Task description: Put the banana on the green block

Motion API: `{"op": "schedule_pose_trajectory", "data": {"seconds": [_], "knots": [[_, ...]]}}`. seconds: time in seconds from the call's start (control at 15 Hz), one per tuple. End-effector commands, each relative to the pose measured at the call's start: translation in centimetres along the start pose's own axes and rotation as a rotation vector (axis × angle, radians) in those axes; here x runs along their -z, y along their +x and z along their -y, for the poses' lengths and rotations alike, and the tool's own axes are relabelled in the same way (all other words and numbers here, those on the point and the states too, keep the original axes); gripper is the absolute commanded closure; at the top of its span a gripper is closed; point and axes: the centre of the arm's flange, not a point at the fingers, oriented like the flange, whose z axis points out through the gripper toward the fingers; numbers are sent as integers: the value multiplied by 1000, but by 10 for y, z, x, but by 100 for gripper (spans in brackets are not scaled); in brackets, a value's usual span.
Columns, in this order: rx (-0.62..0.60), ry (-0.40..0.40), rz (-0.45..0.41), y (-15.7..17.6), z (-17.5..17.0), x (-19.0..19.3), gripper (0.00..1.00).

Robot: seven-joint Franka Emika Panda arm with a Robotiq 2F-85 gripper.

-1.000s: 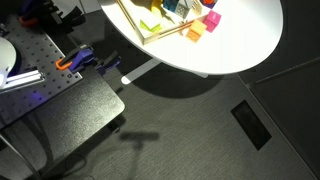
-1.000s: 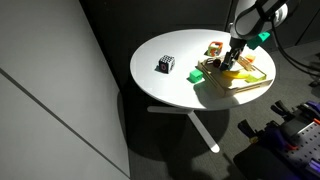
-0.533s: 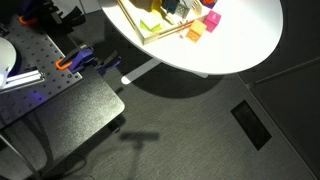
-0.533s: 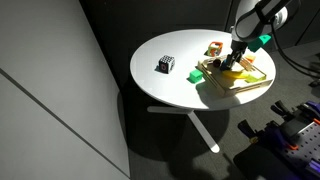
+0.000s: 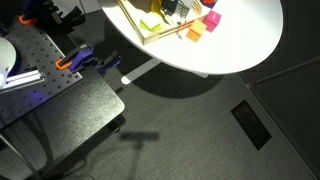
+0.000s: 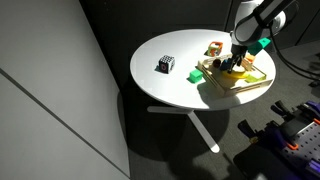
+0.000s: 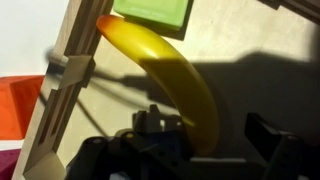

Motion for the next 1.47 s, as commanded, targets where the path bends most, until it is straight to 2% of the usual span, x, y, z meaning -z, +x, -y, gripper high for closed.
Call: {"op": "schedule_pose_trajectory", "data": {"seconds": [0.0,0.93,1.0,1.07,1.13,1.4], "knots": [[22,21,-3,7,-4,-5,0],[121,32,-15,13,6,-24,0],[125,31,-15,13,6,-25,25],[129,30,-15,14,6,-26,27],[132,30,-15,14,6,-27,34],[132,27,-11,14,5,-26,68]]}}
